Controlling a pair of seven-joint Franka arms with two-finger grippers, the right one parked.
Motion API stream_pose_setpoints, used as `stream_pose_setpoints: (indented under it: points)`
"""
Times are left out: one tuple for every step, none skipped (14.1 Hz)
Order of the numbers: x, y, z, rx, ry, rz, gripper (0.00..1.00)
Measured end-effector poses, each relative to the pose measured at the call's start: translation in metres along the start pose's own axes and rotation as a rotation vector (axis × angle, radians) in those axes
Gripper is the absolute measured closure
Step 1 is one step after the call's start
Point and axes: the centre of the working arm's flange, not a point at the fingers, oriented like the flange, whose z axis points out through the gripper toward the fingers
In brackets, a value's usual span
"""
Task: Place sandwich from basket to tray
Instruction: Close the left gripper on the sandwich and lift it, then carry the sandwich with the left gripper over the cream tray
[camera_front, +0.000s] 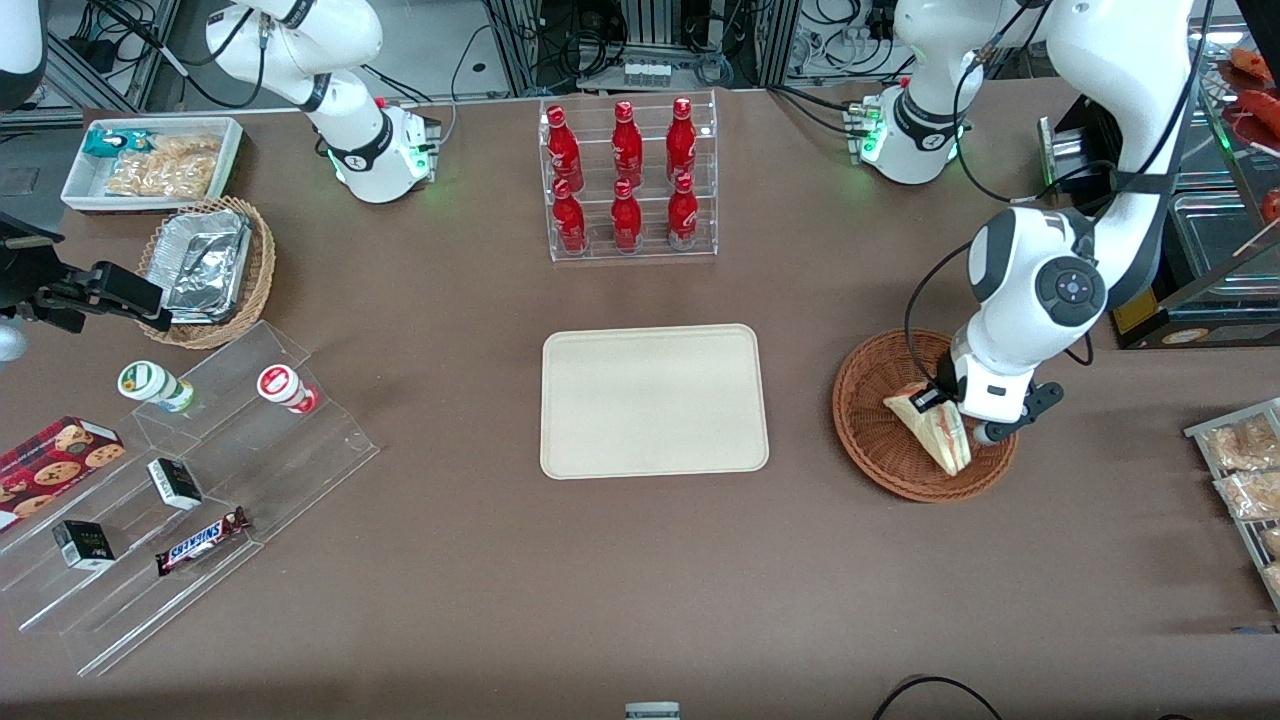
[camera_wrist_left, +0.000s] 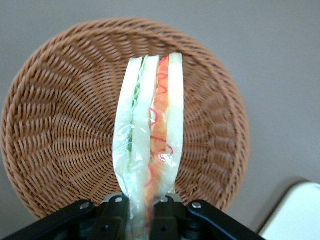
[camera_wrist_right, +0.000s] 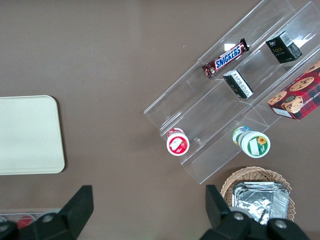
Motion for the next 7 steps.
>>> stream_pose_setpoints:
  points:
    - [-0.007,0.009,-0.006,-0.008,0.007,0.060,0.85]
    - [-0.018,0.023,-0.011,-0.016,0.011,0.129,0.85]
    - [-0.031,0.038,-0.014,-0.024,0.013,0.193,0.85]
    - [-0.045,0.054,-0.017,-0.034,0.013,0.255,0.85]
    - [-0.060,0.070,-0.020,-0.043,0.013,0.304,0.85]
    - [-0.074,0.085,-0.022,-0.052,0.011,0.345,0.85]
    - [-0.089,0.097,-0.022,-0.058,0.007,0.381,0.85]
